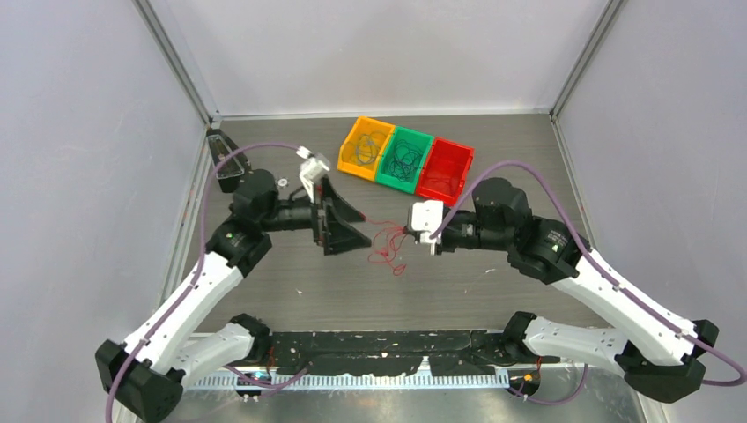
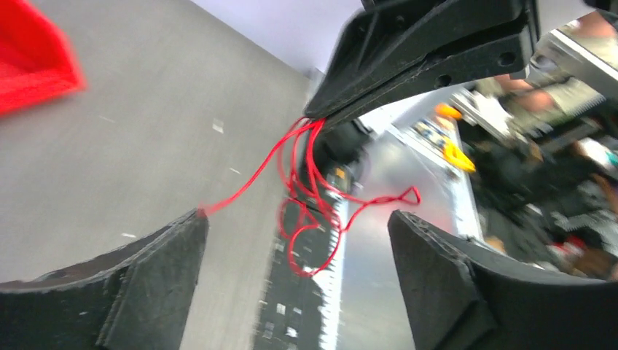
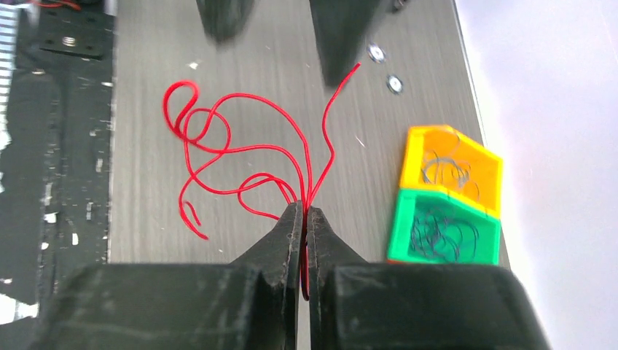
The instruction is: Untangle the cables
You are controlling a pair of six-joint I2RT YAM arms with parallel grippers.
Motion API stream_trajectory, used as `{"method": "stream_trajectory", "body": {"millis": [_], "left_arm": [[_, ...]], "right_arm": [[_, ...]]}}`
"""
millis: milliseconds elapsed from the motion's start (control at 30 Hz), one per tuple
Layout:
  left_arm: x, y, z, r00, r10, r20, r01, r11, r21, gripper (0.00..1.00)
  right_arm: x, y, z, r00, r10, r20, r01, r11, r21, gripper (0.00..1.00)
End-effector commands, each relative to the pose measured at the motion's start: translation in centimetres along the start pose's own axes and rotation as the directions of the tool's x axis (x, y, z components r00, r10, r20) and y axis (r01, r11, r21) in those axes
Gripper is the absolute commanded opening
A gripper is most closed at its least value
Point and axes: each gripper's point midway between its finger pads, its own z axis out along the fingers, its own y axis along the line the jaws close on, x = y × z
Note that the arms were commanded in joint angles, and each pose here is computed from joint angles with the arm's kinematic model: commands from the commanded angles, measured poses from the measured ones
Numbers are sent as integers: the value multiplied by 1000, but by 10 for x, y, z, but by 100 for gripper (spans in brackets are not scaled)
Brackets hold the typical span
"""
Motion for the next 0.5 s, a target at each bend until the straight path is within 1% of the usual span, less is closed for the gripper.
{"method": "stream_trajectory", "body": {"millis": [0,33,67,167,333,433,467], "left_arm": [[-52,17,-41,970,190,152,-159,967,-199,99],[-58,25,-50,960,222,169,-176,951,-255,100],[-62,33,-59,951,256,173,-194,930,-311,99],[-60,48,-76,934,324,153,-236,879,-415,100],[-40,51,-81,934,322,152,-230,872,-431,100],[-34,50,-82,933,324,157,-230,871,-435,100],[-32,51,-83,934,322,157,-227,870,-437,100]], "right_arm": [[24,-39,-9,992,100,-74,-90,988,124,5],[30,-43,-9,989,121,-87,-109,985,133,6],[44,-58,-13,981,158,-111,-138,976,171,6],[60,-83,-13,970,193,-145,-158,962,222,5],[98,-157,-19,947,251,-201,-160,910,383,5],[125,-190,-20,933,251,-257,-113,884,454,5],[143,-202,-20,922,250,-298,-82,874,478,5]]}}
